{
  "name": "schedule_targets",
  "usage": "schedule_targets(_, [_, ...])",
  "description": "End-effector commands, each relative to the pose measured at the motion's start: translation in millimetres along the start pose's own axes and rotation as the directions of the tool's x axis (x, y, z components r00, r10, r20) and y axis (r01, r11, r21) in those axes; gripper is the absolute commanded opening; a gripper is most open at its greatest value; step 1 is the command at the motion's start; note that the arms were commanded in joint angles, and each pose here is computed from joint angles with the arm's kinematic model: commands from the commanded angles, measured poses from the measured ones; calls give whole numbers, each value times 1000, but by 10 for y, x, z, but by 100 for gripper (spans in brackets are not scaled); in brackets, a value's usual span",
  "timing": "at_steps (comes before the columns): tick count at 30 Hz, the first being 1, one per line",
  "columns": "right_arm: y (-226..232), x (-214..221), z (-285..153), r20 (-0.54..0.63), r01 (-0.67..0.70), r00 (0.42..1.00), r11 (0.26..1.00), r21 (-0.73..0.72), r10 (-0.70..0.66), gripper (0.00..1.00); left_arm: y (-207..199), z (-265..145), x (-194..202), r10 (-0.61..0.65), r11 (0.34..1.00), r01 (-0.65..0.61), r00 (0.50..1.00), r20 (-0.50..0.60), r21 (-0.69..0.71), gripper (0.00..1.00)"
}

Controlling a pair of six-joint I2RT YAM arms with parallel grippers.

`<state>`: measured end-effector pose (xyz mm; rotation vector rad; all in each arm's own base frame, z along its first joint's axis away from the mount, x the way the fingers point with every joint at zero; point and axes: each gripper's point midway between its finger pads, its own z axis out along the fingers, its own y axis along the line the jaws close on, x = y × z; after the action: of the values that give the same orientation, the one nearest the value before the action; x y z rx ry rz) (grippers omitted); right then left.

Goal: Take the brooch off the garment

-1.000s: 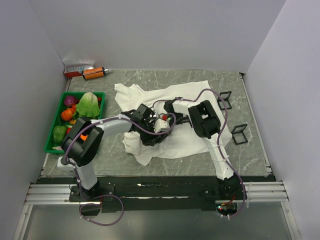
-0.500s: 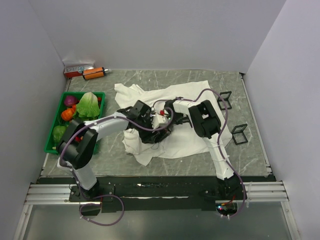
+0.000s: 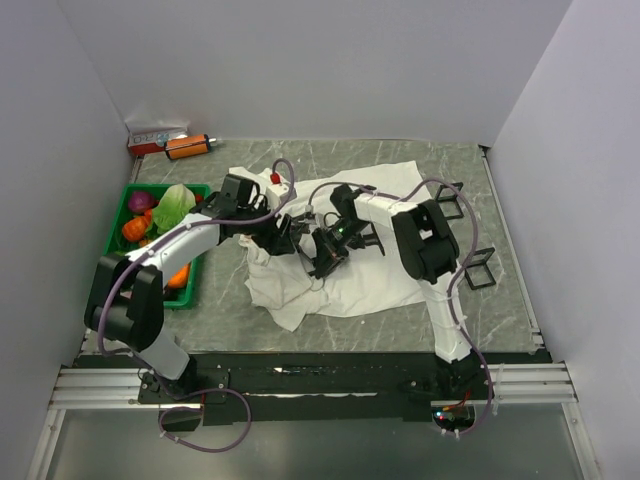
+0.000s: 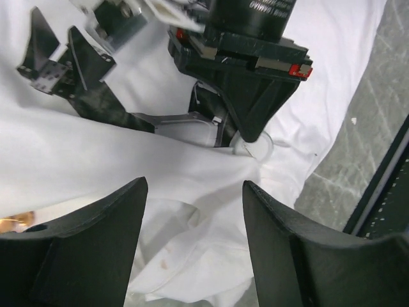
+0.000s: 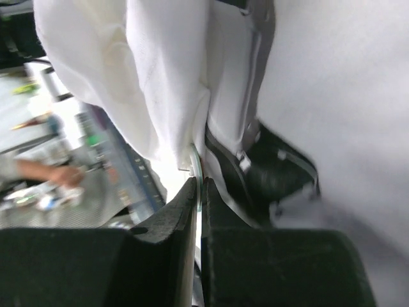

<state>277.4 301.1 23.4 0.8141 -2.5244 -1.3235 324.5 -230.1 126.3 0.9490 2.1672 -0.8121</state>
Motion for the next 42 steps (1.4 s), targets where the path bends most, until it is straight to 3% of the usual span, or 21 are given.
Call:
schedule_targets(1, [70, -229, -278, 102, 113, 985, 971, 211, -137, 0, -17, 42, -54, -79, 996, 78, 997, 18, 40, 67])
schedule_targets(3, [91, -230, -284, 137, 82, 984, 973, 217, -114, 0, 58, -1, -112, -99, 995, 98, 994, 38, 27, 67])
schedule_targets(10, [298, -708, -625, 279, 143, 932, 942, 305, -232, 0, 197, -265, -244, -118, 993, 120, 988, 104, -8, 67])
schedule_targets(13, [592, -807, -837, 313, 264, 884, 924, 277, -347, 0, 162, -377, -343, -99, 995, 95, 986, 135, 32, 68])
schedule_targets(14, [760, -773, -842, 326, 326, 868, 925, 194, -374, 0, 143, -412, -406, -84, 996, 78, 986, 146, 46, 68])
schedule_targets(17, [1083, -758, -988, 346, 478, 806, 873, 99, -481, 0, 56, -491, -607, -31, 994, 12, 984, 176, 108, 70])
schedule_targets(21, [1148, -831, -1142, 364, 509, 779, 853, 110, -512, 0, 106, -447, -789, -22, 989, -3, 985, 173, 146, 77])
schedule_targets(28, [1238, -946, -1332, 388, 571, 716, 807, 152, -580, 0, 67, -454, -1075, 13, 969, -57, 983, 182, 239, 76])
schedule_targets(36, [1321, -973, -1469, 371, 636, 650, 741, 213, -664, 0, 162, -380, -1243, 42, 972, -90, 976, 213, 218, 76])
schedule_targets(42, [1369, -885, -1509, 376, 641, 650, 743, 196, -660, 0, -123, -364, -1309, 105, 931, -176, 968, 229, 319, 75])
